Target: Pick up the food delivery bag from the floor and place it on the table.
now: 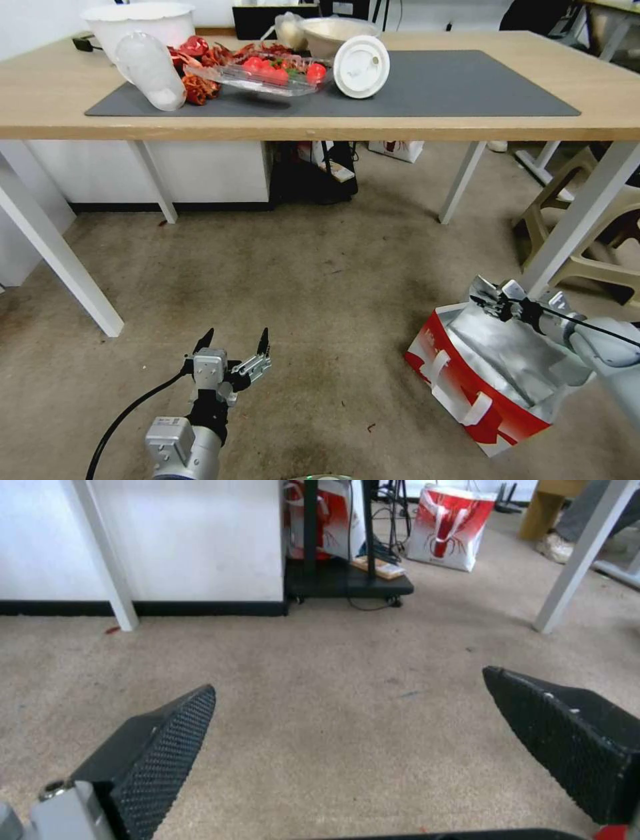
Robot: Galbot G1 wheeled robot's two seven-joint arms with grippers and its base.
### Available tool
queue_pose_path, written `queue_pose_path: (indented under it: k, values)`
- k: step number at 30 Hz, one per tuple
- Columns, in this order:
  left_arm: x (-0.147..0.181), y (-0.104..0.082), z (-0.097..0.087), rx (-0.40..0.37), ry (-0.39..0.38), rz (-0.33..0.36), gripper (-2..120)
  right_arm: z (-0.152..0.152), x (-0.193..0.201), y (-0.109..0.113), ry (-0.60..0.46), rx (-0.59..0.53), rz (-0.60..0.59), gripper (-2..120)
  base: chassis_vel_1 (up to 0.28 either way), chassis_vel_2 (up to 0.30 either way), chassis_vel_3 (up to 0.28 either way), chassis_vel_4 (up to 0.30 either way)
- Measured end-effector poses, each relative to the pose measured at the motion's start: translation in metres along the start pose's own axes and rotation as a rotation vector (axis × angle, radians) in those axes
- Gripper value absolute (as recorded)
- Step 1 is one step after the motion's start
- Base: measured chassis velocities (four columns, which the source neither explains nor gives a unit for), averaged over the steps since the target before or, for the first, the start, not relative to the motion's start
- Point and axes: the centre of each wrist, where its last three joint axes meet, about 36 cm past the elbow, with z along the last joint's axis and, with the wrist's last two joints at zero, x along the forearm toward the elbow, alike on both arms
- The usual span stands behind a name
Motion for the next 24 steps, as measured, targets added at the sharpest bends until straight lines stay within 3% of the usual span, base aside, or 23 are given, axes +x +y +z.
queue_pose_path:
  k: [2, 8, 14, 19, 24]
  values:
    - [0.000, 0.000, 0.000, 0.000, -0.002, -0.001, 100, 0.000, 0.000, 0.000, 0.001, 0.001, -0.001, 18, 0.000, 0.000, 0.000, 0.000]
    - [0.000, 0.000, 0.000, -0.002, -0.004, 0.000, 100, 0.001, 0.001, 0.000, -0.028, 0.002, -0.024, 1, 0.000, 0.000, 0.000, 0.000]
    - [0.000, 0.001, -0.001, -0.005, -0.008, 0.000, 100, 0.007, 0.001, -0.002, -0.223, -0.037, -0.117, 0, 0.000, 0.000, 0.000, 0.000]
    - [-0.001, 0.001, -0.002, -0.003, -0.016, -0.003, 100, 0.001, 0.006, -0.007, -0.315, 0.012, -0.203, 0, 0.000, 0.000, 0.000, 0.000]
    - [-0.001, 0.002, -0.004, 0.001, -0.024, -0.007, 100, -0.015, 0.014, -0.004, -0.417, 0.022, -0.363, 0, 0.000, 0.000, 0.000, 0.000]
